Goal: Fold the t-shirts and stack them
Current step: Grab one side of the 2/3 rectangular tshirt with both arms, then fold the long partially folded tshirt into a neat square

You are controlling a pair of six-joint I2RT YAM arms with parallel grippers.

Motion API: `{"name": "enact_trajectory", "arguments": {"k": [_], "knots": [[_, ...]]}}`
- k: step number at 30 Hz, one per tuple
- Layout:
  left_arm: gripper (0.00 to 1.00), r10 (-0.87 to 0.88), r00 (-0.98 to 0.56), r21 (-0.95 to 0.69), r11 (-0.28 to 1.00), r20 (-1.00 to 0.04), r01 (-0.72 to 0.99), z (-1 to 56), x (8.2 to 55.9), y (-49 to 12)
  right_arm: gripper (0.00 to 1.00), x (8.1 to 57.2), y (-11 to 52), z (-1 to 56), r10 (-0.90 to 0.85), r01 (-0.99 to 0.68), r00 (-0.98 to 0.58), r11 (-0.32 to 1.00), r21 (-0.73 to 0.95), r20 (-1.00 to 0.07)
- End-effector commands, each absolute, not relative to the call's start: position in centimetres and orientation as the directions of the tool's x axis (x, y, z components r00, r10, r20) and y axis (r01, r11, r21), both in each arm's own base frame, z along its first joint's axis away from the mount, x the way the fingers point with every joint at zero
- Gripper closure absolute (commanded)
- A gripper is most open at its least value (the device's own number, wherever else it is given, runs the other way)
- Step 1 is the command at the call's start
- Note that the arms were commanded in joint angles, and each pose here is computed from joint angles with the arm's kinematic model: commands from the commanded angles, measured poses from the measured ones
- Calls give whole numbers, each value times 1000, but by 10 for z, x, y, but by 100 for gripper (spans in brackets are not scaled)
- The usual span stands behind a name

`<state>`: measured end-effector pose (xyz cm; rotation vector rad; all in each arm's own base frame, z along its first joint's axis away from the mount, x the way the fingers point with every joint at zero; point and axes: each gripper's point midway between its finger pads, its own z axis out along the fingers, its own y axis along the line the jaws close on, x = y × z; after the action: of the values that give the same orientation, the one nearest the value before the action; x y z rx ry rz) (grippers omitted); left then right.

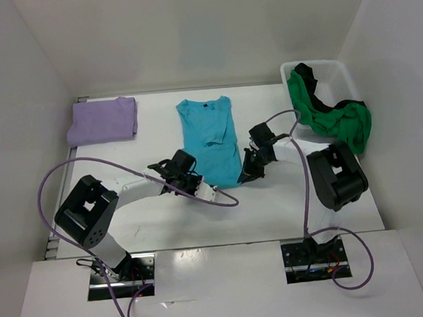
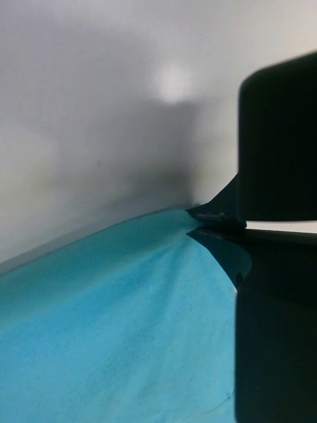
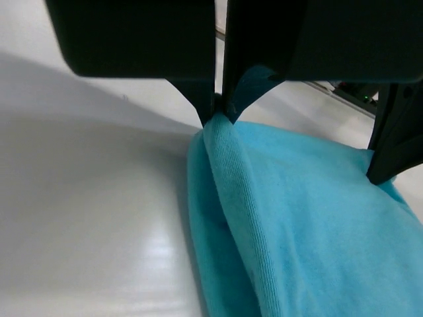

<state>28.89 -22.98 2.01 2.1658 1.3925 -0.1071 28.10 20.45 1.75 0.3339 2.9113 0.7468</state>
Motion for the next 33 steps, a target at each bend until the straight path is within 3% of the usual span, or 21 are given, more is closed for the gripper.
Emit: {"name": "enact_trajectory", "arguments": {"k": [1, 6, 12, 19, 27, 33], "knots": [[100, 830, 382, 275, -288, -406, 918, 34, 248, -221, 100, 253, 201, 42, 191, 126, -977, 881, 456, -99], [100, 850, 327, 194, -269, -413, 943, 58, 211, -213, 100, 201, 222, 81, 150, 86, -983, 887, 454, -105], [100, 855, 240, 142, -196, -460, 970, 100, 185, -200, 100, 127, 250, 119, 149, 104, -988, 837, 538, -41], [100, 768, 171, 113, -129, -618, 985, 181, 159, -213, 100, 79, 251, 171, 182, 157, -983, 760, 630, 26], [100, 676, -6, 79, 94, -737, 992, 206, 227, -237, 100, 117, 230, 184, 313, 212, -949, 707, 675, -29], [100, 633, 25, 162, 160, -774, 974, 209, 286, -266, 100, 188, 185, 164, 389, 239, -917, 715, 657, -90]]}}
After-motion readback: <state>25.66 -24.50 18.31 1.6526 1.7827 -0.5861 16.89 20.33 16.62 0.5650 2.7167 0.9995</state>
